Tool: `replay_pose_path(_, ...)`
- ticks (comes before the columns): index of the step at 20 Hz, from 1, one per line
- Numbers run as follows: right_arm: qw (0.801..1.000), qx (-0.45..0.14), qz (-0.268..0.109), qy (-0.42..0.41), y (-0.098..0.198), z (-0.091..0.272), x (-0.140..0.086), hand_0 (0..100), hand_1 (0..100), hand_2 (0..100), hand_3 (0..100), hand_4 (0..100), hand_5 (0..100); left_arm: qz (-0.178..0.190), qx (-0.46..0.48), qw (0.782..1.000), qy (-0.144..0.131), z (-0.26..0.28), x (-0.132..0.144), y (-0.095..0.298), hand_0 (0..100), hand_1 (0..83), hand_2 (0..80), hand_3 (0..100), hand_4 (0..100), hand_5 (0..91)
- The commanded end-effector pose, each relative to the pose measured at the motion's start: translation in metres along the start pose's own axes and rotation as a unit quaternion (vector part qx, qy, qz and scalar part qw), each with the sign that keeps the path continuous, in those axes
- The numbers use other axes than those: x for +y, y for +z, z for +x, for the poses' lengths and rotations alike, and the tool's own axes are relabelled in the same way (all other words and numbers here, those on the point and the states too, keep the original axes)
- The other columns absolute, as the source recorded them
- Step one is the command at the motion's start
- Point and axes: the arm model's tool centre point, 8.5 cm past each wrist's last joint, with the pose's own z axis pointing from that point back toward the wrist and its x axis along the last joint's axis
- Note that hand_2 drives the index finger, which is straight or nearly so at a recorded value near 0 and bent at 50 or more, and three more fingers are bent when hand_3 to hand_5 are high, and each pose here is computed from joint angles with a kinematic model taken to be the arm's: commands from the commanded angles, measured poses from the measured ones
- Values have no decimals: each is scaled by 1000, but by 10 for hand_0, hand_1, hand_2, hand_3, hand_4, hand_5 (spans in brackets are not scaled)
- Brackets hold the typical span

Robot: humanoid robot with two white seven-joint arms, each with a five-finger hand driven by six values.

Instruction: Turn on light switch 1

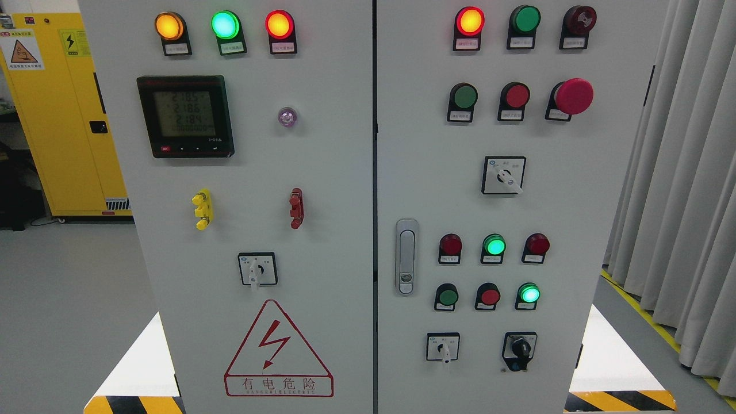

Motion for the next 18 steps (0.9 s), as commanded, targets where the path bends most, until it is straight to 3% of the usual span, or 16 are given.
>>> replay_pose_path(1,1000,4,-2,-14,0,-1,0,0,500,40,0,0,0,0,-1,1000,-2,1,-1,0,185,179,0,0,0,0)
replay_pose_path(10,1000,4,-2,-14,0,-1,0,0,500,40,0,0,0,5,-11,1000,-3,4,2,0,188,179,0,0,0,0)
replay_pose_path(15,1000,4,-1,-14,0,-1,0,0,500,40,0,0,0,48,-116,992,-10,36,26,9,186,195,0,0,0,0)
replay_pose_path(18,1000,4,-2,-14,0,-1,0,0,500,40,0,0,0,61,-199,978,-10,65,31,23,192,212,0,0,110,0)
